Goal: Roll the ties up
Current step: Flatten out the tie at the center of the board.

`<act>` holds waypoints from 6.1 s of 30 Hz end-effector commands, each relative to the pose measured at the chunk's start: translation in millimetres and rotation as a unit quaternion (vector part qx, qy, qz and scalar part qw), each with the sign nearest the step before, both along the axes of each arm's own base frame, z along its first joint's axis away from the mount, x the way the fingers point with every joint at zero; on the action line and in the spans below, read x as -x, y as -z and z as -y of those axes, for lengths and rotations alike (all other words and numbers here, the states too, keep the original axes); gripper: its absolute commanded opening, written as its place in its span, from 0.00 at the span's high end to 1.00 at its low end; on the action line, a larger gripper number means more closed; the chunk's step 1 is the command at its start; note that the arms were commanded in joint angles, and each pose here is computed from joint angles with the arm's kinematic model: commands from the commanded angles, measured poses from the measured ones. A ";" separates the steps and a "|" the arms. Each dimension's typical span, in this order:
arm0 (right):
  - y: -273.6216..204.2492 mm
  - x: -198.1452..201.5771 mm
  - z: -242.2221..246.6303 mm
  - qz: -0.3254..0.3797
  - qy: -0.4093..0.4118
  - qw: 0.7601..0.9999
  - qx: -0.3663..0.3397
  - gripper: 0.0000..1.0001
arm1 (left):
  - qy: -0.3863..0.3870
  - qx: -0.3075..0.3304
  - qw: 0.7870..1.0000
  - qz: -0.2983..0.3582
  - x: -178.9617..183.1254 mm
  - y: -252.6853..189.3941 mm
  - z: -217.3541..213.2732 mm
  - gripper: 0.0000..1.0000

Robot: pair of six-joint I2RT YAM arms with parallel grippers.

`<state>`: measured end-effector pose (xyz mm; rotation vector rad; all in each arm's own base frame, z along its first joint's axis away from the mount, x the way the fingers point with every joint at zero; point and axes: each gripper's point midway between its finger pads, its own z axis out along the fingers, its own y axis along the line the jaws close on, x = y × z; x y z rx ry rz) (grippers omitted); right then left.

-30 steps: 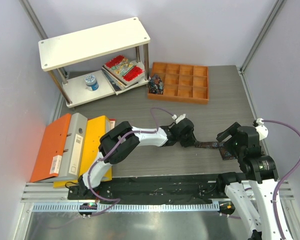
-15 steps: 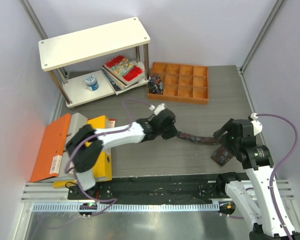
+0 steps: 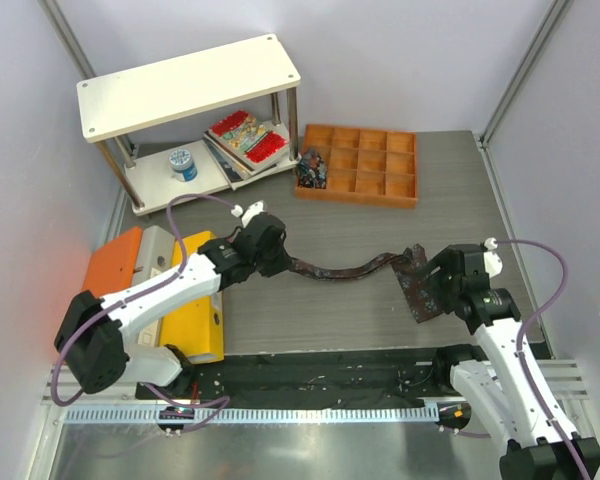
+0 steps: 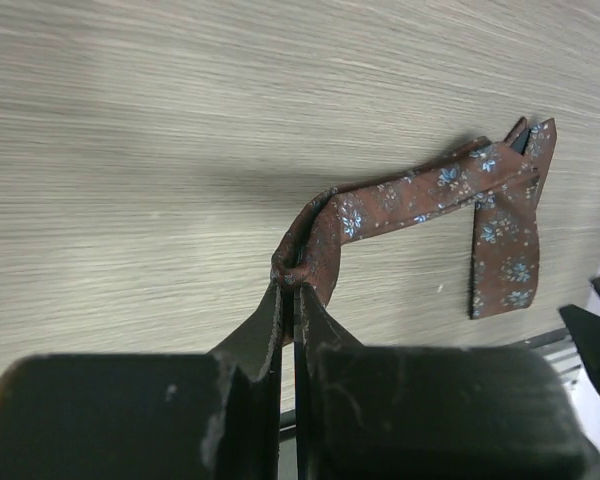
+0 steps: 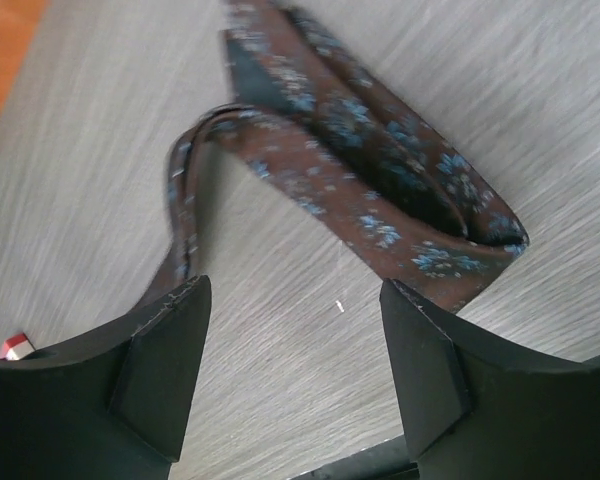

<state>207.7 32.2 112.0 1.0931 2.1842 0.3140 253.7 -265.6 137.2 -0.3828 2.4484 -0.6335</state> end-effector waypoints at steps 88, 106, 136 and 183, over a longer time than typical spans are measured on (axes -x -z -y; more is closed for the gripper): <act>-50.0 -86.2 -21.3 -0.004 -0.161 0.952 0.260 0.17 | 0.174 -0.250 0.951 0.056 106.2 8.7 -86.1 0.87; 40.3 -130.8 -63.4 -0.166 -0.274 0.857 0.403 0.36 | 0.184 -0.280 0.939 0.080 101.4 -9.7 -99.6 0.88; -20.1 -58.2 123.3 0.012 0.164 0.971 0.174 0.99 | 0.140 -0.271 0.946 0.106 96.2 -22.3 -113.3 0.93; 86.4 44.4 143.8 -0.211 0.355 0.908 0.075 0.51 | 0.107 -0.280 0.948 0.112 93.7 -26.0 -125.1 0.85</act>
